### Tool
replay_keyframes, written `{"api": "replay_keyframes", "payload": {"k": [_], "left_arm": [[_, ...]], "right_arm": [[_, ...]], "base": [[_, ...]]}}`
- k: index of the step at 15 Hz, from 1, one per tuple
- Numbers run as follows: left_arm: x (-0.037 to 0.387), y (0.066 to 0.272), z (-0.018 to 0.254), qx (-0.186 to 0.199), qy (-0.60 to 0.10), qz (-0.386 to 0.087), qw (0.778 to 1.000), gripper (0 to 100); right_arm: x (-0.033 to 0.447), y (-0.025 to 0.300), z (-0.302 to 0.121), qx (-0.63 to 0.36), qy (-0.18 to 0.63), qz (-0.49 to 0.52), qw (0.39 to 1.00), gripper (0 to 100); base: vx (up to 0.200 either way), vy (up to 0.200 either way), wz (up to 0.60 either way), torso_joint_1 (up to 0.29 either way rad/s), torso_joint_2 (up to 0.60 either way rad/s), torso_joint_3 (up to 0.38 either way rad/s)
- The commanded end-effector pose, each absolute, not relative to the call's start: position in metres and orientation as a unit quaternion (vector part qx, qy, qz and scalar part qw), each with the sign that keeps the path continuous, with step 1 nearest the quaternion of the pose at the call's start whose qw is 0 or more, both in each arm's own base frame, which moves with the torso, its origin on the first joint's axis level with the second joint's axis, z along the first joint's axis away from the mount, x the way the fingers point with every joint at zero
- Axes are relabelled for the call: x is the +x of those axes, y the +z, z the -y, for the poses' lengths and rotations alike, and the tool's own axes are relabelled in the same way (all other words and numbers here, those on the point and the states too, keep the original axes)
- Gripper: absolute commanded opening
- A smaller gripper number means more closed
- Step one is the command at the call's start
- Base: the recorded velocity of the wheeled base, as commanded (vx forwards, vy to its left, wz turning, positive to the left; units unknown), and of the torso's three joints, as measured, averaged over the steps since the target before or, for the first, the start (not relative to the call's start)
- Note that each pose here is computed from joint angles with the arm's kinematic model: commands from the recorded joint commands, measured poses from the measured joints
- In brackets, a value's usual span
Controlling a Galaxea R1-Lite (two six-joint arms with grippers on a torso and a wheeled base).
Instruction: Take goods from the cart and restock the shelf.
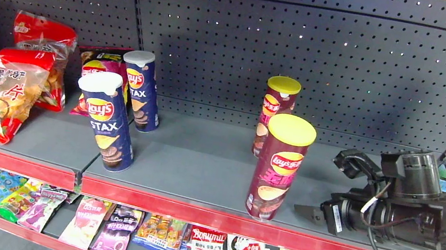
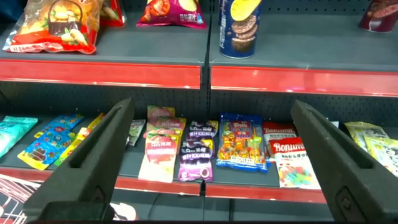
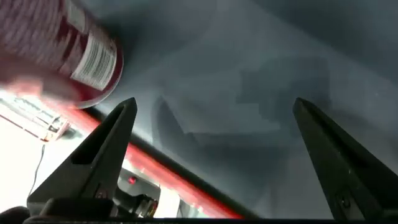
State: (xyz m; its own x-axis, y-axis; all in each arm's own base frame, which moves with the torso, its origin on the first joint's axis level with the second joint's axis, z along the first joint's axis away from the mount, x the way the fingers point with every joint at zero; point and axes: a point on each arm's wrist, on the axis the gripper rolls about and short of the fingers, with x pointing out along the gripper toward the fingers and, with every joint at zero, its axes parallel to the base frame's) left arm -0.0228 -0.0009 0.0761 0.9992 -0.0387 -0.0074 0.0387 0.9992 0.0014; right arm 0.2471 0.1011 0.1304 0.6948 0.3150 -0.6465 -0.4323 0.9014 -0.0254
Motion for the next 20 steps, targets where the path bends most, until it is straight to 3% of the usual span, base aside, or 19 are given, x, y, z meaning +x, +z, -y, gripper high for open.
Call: {"api": "replay_keyframes", "payload": {"k": [1, 20], "left_arm": [[-0.023, 0.076, 0.001, 0.001, -0.02, -0.003, 1.0, 100], [-0.023, 0.076, 0.001, 0.001, -0.019, -0.003, 1.0, 100]], "right_arm": [[0.258, 0.124, -0.107, -0.091, 0.206, -0.341, 0.913, 100], [0.269, 0.116, -0.135, -0.109, 0.229, -0.344, 0.904, 100]], "base": [[0.0, 0.0, 0.0, 0.0, 0.0, 0.0], [0.0, 0.0, 0.0, 0.0, 0.0, 0.0]]}}
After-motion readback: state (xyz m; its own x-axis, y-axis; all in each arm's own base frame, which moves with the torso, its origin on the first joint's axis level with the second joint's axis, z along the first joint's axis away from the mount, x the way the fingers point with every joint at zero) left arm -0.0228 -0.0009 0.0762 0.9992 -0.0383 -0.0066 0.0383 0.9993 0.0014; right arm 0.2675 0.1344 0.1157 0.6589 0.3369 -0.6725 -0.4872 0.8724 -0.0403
